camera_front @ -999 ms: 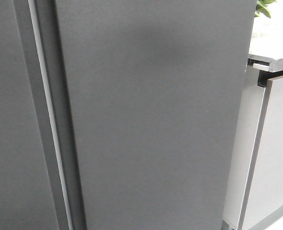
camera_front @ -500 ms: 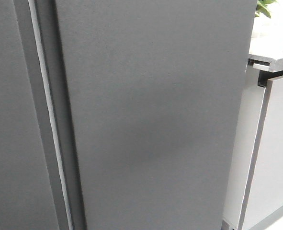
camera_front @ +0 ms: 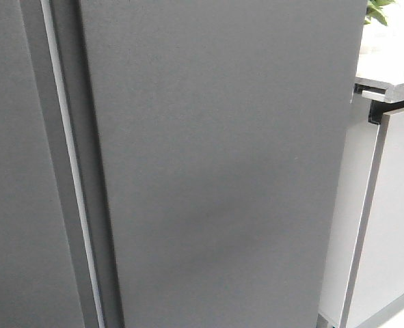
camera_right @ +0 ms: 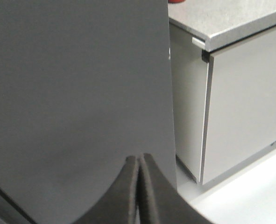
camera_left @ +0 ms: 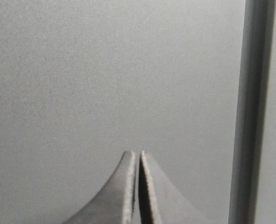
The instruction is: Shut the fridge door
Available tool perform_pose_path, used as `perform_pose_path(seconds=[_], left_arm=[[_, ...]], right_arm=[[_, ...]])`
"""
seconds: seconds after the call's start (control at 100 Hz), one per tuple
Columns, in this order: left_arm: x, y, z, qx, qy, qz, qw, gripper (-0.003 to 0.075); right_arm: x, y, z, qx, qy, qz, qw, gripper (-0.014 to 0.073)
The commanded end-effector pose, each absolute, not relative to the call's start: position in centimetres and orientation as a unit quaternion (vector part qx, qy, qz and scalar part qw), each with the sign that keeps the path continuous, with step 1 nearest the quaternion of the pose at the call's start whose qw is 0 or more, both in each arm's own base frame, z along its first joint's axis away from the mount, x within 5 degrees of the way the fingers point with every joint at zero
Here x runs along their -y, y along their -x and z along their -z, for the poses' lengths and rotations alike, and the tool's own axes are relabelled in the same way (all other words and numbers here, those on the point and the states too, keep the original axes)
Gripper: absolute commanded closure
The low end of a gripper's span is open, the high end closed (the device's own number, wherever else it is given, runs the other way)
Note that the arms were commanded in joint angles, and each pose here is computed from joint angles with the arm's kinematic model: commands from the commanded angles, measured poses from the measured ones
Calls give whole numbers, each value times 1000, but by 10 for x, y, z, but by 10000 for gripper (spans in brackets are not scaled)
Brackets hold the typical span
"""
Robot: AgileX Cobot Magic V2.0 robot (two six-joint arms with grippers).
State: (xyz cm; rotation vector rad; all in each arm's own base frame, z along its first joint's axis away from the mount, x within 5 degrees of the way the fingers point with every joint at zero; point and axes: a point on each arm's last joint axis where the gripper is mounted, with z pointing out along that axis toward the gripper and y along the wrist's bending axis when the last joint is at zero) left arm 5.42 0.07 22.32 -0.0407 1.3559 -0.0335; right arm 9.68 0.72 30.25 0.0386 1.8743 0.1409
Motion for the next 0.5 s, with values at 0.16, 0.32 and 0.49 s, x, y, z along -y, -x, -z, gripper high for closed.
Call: perform_pose_path(seconds=[0.16,0.32,0.49], left_arm=[[-1,-54,-218,-608,21,17,793,740],[-1,-54,-218,-608,21,17,793,740],[-1,-54,-218,-608,21,17,793,740]], right_arm=[[-4,-79,-311,-741,-8,-33,670,641],[-3,-59,-287,-687,-8,-32,726,641],[-1,-54,-248,-656,-14,-30,754,641]])
